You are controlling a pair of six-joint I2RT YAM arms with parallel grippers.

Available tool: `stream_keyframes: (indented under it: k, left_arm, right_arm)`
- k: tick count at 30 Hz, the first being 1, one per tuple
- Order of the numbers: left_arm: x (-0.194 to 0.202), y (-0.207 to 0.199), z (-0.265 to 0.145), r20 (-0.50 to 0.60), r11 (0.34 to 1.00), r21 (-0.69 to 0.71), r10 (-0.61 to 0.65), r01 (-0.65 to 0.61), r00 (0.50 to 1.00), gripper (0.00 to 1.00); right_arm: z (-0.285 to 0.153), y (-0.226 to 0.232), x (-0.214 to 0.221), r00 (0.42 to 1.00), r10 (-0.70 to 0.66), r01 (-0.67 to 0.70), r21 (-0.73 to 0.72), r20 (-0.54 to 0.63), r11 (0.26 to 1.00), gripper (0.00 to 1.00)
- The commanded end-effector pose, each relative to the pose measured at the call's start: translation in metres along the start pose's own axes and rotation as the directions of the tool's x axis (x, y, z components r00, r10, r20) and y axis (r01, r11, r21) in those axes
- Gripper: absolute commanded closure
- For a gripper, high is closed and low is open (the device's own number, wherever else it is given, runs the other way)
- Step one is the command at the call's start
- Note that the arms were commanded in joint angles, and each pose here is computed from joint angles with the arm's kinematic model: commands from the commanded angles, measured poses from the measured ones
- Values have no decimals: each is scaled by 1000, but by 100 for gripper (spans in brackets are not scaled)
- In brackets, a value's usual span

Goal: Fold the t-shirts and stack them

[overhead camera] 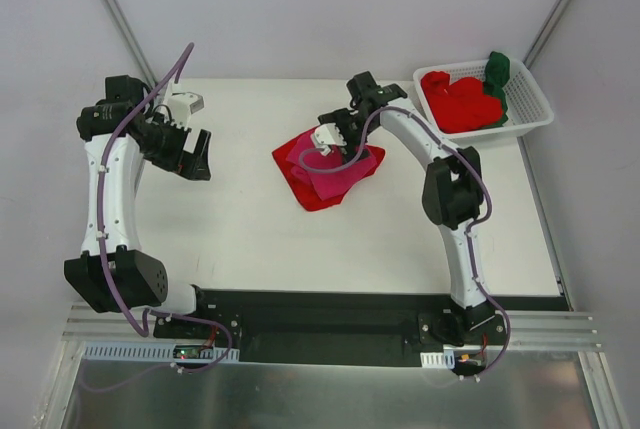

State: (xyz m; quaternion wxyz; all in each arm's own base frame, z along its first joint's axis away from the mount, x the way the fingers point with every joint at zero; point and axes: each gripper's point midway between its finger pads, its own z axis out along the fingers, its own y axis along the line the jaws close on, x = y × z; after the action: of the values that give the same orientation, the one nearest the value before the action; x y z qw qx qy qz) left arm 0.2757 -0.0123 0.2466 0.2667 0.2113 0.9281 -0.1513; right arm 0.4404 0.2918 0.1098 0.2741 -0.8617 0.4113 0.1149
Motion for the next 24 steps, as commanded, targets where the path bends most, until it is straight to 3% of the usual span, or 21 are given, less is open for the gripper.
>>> stream_keyframes:
  k: [1, 6, 14, 24]
  left_arm:
    - [4, 0, -10, 8, 1000, -25, 13, -13, 1000, 1]
    - [8, 2, -11, 1, 999, -32, 9, -9, 1000, 1]
    - [7, 5, -9, -1, 1000, -29, -1, 1, 1000, 1]
    - [1, 8, -8, 4, 1000, -24, -6, 6, 1000, 1]
  right_arm:
    - [12, -42, -9, 930, -367, 365, 128, -6, 922, 3]
    - [21, -53, -28, 923, -383, 372, 161, 43, 914, 3]
    - [46, -13, -39, 911, -395, 399, -11, 119, 917, 3]
    - [66, 43, -21, 964, -251, 263, -204, 85, 943, 4]
